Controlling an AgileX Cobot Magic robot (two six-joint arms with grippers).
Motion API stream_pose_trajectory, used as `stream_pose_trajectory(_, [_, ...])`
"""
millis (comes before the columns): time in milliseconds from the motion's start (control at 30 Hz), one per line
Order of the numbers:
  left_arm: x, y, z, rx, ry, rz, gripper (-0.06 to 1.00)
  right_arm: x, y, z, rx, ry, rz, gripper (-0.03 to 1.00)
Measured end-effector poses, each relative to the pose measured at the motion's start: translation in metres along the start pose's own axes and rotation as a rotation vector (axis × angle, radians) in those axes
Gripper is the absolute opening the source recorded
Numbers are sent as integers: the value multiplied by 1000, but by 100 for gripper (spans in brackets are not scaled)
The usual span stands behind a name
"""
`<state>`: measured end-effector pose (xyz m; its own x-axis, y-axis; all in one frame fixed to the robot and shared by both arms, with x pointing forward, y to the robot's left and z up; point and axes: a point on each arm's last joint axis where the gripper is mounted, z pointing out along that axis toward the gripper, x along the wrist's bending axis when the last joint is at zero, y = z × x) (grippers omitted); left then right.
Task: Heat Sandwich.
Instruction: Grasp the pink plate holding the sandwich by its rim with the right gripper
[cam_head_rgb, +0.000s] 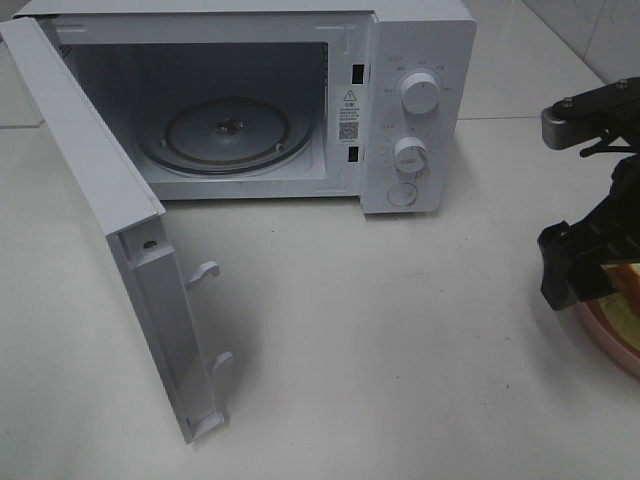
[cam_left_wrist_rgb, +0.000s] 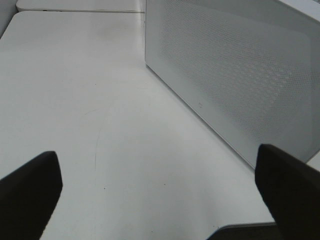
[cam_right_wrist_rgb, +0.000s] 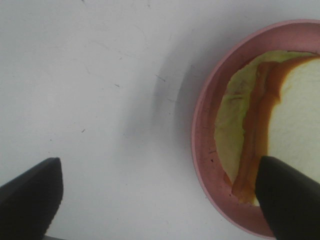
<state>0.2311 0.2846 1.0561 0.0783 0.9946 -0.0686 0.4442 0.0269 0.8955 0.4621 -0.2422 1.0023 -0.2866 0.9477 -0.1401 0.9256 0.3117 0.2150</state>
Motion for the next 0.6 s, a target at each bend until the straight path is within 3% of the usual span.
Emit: stream_pose_trajectory(600, [0,0,0,0,0,0,97,-18,9,58,153,-4,82,93])
